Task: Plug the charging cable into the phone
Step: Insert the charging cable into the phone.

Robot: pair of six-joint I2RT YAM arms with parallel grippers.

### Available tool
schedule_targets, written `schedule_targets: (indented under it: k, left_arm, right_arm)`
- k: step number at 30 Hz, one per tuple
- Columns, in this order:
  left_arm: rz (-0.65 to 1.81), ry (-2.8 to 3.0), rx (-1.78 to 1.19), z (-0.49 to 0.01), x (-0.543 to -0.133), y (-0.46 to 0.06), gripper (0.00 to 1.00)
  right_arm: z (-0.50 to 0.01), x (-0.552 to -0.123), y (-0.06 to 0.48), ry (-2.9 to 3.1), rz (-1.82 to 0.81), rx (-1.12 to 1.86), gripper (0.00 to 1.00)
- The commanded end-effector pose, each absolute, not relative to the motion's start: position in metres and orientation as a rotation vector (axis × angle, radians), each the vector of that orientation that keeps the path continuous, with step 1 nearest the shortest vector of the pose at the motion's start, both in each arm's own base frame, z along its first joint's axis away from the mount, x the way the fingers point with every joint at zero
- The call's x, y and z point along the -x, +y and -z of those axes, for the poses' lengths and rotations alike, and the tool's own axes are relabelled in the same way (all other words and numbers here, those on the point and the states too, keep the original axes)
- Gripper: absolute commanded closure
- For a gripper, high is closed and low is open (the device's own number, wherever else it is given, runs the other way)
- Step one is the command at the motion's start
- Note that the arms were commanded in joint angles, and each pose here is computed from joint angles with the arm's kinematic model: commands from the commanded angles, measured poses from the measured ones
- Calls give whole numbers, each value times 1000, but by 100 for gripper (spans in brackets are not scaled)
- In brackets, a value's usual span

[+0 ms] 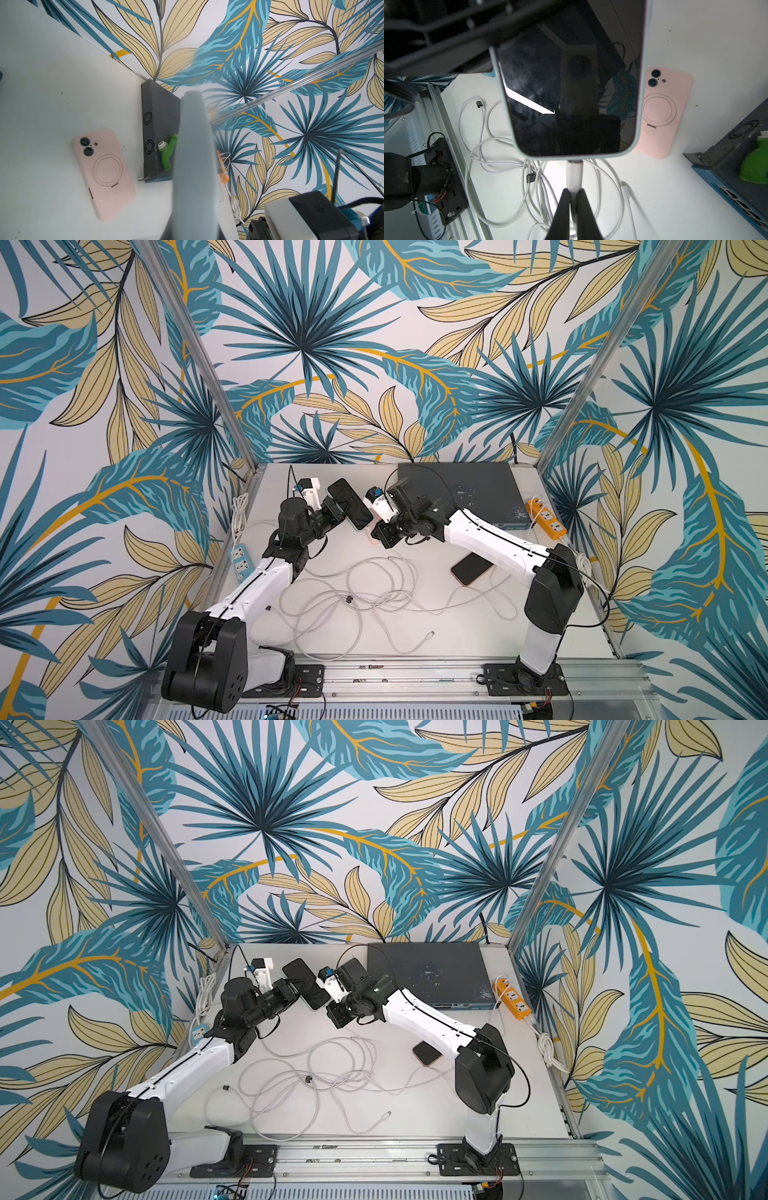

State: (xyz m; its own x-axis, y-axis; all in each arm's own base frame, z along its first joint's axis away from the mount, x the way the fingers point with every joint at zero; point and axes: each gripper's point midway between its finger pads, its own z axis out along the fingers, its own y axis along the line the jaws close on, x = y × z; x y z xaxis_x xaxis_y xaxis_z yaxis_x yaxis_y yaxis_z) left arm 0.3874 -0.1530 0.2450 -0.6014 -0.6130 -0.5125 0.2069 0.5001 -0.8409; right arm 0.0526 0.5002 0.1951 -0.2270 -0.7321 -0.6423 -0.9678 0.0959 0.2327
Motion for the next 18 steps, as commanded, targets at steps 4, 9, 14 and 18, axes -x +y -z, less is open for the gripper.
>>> schedule_targets:
  k: [4,9,14,18]
  left_arm:
    - [1309,2059,250,-210,-356,-185,100]
    - [1314,2048,254,-211,-355,-191,100]
    - [1315,2067,250,-206,-352,-195,100]
    - [1322,2072,254,-203,-351,-196,100]
  right_arm:
    - [-285,-71,531,1728,-1055,1458,100]
    - [-291,-73,534,1716,-1064,1438,100]
    - [-300,-80,531,1701,-1053,1404,100]
    - [-303,-78,535,1689,-1068,1409,100]
